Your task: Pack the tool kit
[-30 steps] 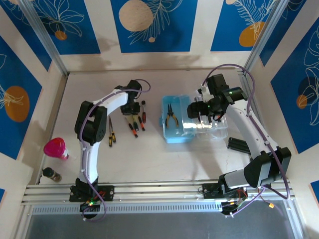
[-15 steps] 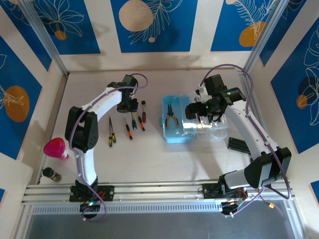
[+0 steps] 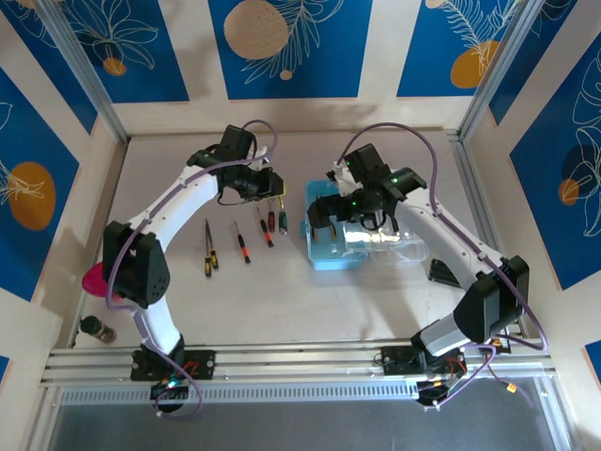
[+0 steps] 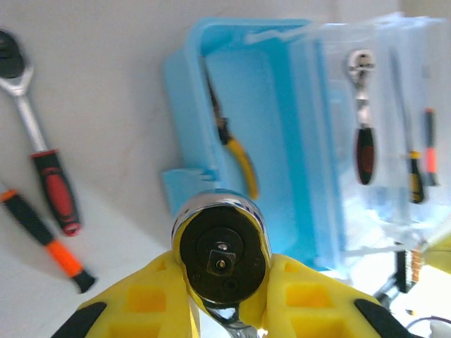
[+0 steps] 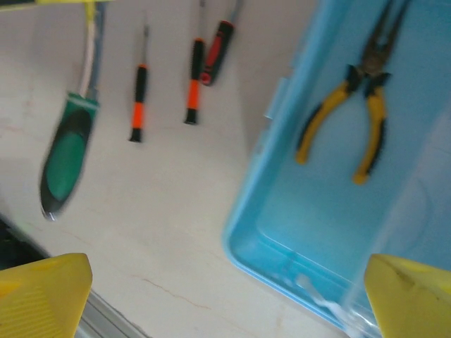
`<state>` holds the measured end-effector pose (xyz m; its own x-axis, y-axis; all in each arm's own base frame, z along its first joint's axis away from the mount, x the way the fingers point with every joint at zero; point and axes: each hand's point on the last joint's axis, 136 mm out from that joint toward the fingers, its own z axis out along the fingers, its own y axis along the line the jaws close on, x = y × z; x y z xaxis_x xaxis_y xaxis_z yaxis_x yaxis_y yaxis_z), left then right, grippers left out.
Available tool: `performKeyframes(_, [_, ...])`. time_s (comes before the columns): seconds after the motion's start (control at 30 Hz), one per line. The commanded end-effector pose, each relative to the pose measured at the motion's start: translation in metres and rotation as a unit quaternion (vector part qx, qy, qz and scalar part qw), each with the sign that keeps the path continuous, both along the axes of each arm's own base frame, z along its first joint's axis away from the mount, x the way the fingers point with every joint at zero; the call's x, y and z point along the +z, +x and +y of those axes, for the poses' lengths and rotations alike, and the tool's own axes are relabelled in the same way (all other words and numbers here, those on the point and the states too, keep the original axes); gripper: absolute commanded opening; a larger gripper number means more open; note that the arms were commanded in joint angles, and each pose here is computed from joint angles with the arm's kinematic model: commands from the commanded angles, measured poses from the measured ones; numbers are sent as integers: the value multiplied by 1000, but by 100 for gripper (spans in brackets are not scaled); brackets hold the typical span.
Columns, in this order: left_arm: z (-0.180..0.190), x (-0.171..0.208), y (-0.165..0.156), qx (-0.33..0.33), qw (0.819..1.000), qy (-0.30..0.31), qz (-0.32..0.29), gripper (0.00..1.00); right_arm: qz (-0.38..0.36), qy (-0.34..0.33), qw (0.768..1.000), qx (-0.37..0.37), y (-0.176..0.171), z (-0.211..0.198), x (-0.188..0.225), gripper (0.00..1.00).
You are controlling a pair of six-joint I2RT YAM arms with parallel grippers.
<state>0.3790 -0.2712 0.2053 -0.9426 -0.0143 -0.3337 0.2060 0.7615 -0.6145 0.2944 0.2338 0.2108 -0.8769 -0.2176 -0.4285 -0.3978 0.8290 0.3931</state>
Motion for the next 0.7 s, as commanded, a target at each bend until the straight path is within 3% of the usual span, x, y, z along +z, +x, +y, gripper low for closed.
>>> performKeyframes(0.0, [-22, 44, -13, -26, 997, -68, -23, 0, -10, 81, 997, 9, 7, 35, 25, 99])
performKeyframes(0.1, [-33, 55, -20, -37, 995, -92, -29, 0, -2, 102, 995, 10, 10, 50, 27, 98])
performKeyframes(0.3, [-43, 63, -24, -45, 993, -108, -34, 0, 18, 118, 993, 7, 12, 68, 22, 84])
performKeyframes(0.67, [-43, 66, -26, -48, 992, -111, -40, 0, 14, 128, 992, -2, 10, 70, 25, 32])
